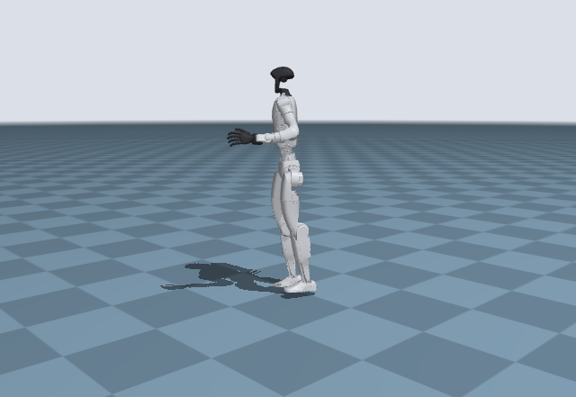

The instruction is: Upper body actions

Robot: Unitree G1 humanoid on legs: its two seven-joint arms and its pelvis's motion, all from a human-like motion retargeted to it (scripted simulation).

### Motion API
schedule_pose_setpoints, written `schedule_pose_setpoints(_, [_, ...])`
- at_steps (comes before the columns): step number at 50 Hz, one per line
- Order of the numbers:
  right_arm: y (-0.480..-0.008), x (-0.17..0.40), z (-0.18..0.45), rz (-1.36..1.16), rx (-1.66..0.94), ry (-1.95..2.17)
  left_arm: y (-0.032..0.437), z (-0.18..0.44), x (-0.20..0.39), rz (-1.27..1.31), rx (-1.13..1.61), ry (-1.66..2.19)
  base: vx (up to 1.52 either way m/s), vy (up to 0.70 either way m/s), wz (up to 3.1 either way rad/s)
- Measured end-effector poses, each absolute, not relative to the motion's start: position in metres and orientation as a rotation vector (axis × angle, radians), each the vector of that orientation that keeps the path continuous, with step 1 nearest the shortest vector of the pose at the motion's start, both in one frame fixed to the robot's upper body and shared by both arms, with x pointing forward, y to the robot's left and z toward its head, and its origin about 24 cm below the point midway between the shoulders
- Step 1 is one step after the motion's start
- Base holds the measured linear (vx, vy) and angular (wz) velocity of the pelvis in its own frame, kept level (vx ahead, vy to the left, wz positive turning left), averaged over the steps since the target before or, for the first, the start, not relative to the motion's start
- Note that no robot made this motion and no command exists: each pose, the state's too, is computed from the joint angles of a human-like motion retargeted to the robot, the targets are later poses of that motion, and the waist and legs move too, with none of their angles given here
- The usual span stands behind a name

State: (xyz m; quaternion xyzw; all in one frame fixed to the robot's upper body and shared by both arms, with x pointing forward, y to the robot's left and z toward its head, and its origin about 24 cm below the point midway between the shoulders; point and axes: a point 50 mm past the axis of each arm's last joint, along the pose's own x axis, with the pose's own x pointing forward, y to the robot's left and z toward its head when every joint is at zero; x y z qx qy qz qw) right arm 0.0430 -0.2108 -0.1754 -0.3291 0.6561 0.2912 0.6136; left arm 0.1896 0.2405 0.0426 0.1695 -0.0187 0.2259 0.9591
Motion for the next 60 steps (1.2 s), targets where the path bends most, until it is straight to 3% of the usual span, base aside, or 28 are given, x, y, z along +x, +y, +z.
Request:
schedule_pose_setpoints(9, [-0.219,0.034,-0.175,0.637,-0.822,1.571,0.238,-0.097,0.142,0.081,0.451,0.739,-0.03,-0.01,0.09])
schedule_pose_setpoints(13, [-0.217,0.032,-0.175,0.659,-0.799,1.587,0.222,-0.138,0.116,-0.027,0.336,1.017,0.0,0.0,0.0])
schedule_pose_setpoints(22, [-0.208,0.033,-0.177,0.67,-0.757,1.546,0.195,-0.176,0.05,-0.098,0.133,1.407,0.0,0.0,0.0])
schedule_pose_setpoints(29, [-0.206,0.031,-0.177,0.709,-0.768,1.54,0.16,-0.178,-0.004,0.041,-0.175,1.762,0.0,0.0,0.0])
schedule_pose_setpoints(35, [-0.205,0.032,-0.177,0.7,-0.732,1.537,0.135,-0.178,-0.01,0.106,-0.421,1.743,0.0,0.01,0.08])
schedule_pose_setpoints(45, [-0.209,0.025,-0.177,0.669,-0.696,1.58,0.153,-0.181,0.007,-0.123,-0.072,1.708,0.0,0.01,-0.04])
schedule_pose_setpoints(60, [-0.208,0.03,-0.177,0.653,-0.727,1.584,0.166,-0.18,0.024,0.054,-0.184,1.646,0.0,0.0,0.02])
